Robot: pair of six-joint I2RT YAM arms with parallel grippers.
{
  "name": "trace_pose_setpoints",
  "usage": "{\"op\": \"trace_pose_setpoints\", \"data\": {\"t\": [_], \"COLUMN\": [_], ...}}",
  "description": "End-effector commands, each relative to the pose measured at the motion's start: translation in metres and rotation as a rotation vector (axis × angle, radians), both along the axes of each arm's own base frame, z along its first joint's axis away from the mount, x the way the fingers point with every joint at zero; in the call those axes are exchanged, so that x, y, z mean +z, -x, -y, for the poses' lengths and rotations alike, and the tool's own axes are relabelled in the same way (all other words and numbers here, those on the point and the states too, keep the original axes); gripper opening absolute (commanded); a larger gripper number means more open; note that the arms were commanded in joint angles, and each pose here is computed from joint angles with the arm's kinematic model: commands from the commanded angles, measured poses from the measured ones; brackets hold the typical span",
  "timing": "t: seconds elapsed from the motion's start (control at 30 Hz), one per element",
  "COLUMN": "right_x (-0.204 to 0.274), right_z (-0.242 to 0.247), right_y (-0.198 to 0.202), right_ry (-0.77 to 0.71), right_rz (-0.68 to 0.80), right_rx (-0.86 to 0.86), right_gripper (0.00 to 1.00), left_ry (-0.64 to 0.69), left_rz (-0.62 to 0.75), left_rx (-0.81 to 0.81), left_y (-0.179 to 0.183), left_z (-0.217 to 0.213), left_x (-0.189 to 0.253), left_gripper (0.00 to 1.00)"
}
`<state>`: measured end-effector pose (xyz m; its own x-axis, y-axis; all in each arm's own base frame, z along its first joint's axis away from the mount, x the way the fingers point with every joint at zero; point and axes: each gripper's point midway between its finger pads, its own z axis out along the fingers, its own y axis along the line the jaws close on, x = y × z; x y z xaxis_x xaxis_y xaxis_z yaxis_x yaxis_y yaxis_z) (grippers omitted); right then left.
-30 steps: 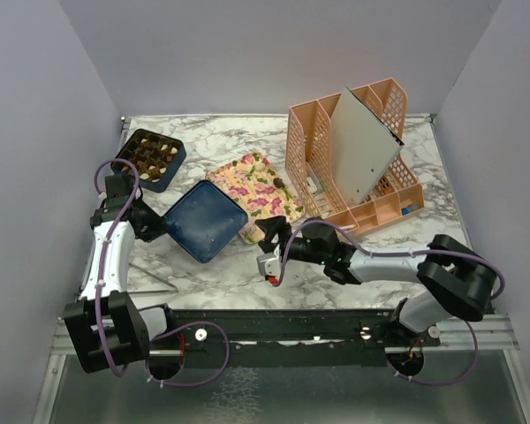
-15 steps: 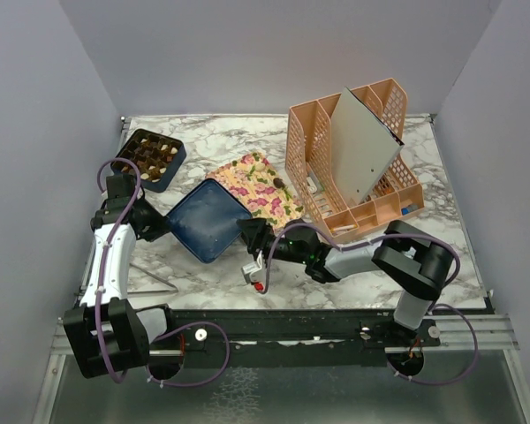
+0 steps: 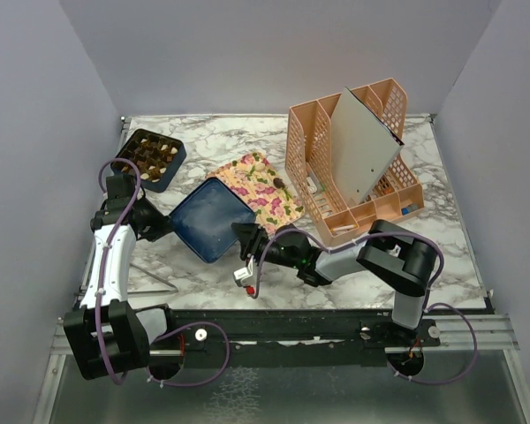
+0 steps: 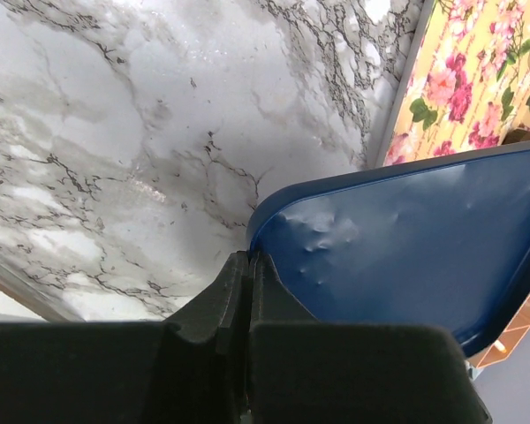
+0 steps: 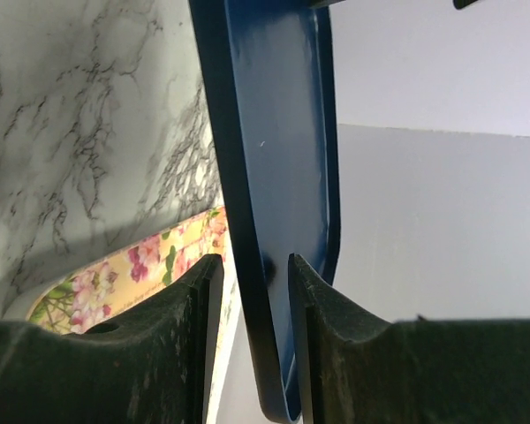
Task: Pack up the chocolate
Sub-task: Pick up the box lid from the center of the board.
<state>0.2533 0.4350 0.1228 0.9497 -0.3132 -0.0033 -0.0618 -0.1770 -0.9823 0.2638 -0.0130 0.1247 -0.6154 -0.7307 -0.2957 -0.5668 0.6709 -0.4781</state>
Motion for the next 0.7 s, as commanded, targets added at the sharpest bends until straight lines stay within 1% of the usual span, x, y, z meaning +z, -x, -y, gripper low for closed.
{"op": "trace_pose_setpoints", "data": {"t": [0.0, 0.13, 0.27, 0.4, 0.57, 0.67], "right_x": [0.030, 0.040, 0.043, 0.045, 0.047, 0.046], "right_z": [-0.006, -0.004, 0.003, 0.010, 0.014, 0.015], "right_y": [-0.004, -0.002, 0.001, 0.003, 0.004, 0.006], "right_ry": [-0.096, -0.124, -0.140, -0.165, -0.197, -0.204], "right_rz": [0.080, 0.080, 0.077, 0.068, 0.048, 0.039], "right_rx": [-0.029, -0.041, -0.053, -0.075, -0.093, -0.095], "right_gripper": [0.39, 0.32, 0.26, 0.22, 0.13, 0.10], "left_ry": [0.033, -0.005, -0.003, 0.007, 0.000, -0.016], "left_rz": [0.027, 0.046, 0.077, 0.129, 0.186, 0.246], "left_rx": [-0.007, 0.003, 0.012, -0.004, -0.035, -0.062], "left_y": [0.000, -0.001, -0.004, -0.008, -0.010, -0.014], "left_z": [0.007, 0.001, 0.001, 0.004, 0.007, 0.007], "left_x": [0.012, 0.016, 0.025, 0.036, 0.047, 0.057], "left_gripper": [0.00, 0.08, 0.17, 0.23, 0.36, 0.46]}}
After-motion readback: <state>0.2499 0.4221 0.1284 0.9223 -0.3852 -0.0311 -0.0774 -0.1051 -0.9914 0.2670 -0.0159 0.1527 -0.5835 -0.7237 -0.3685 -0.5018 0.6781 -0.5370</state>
